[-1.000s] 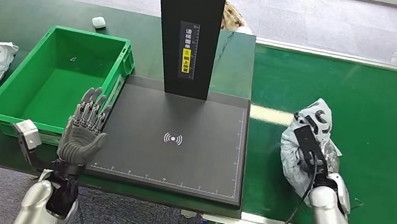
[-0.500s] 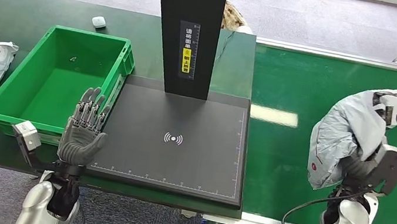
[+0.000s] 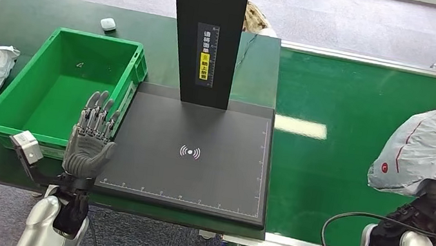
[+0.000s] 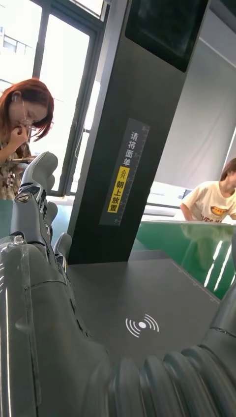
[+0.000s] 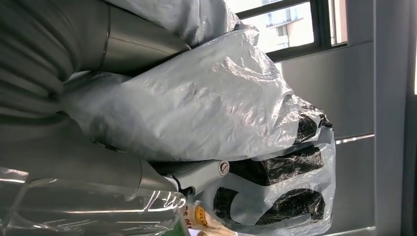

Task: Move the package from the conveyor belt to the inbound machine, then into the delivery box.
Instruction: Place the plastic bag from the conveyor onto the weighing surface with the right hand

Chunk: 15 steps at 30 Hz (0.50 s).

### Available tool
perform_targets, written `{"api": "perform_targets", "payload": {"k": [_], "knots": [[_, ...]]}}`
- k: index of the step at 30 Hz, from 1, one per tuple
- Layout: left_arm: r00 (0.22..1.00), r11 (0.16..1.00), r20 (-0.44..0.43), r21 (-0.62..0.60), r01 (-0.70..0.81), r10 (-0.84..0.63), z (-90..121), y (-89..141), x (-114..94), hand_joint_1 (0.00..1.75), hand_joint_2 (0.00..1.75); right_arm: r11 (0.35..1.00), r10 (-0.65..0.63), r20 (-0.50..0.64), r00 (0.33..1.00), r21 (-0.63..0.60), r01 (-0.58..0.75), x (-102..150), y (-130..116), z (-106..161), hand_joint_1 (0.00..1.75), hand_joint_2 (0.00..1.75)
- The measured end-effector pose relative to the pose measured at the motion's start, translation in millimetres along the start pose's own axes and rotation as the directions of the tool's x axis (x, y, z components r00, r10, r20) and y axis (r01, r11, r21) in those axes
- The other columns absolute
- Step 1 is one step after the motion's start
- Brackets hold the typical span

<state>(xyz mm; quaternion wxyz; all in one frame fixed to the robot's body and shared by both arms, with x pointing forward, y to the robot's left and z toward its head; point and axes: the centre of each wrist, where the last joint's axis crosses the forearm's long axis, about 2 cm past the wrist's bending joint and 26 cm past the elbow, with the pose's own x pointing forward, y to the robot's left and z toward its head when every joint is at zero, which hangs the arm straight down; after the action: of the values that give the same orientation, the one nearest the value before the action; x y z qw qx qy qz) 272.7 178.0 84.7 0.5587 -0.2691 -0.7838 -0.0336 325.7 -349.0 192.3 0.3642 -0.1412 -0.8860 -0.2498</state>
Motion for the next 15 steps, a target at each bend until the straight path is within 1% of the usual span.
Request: {"api": "perform_targets", "payload": {"k": [15], "knots": [[1.0,1.0,-0.002,-0.001,-0.001,0.001,-1.2,0.1,-0.7,0.0,1.75,1.0,-0.015,0.026,1.0,-0.002,0.015,6.9,2.3,-1.1,1.75,1.75]]}}
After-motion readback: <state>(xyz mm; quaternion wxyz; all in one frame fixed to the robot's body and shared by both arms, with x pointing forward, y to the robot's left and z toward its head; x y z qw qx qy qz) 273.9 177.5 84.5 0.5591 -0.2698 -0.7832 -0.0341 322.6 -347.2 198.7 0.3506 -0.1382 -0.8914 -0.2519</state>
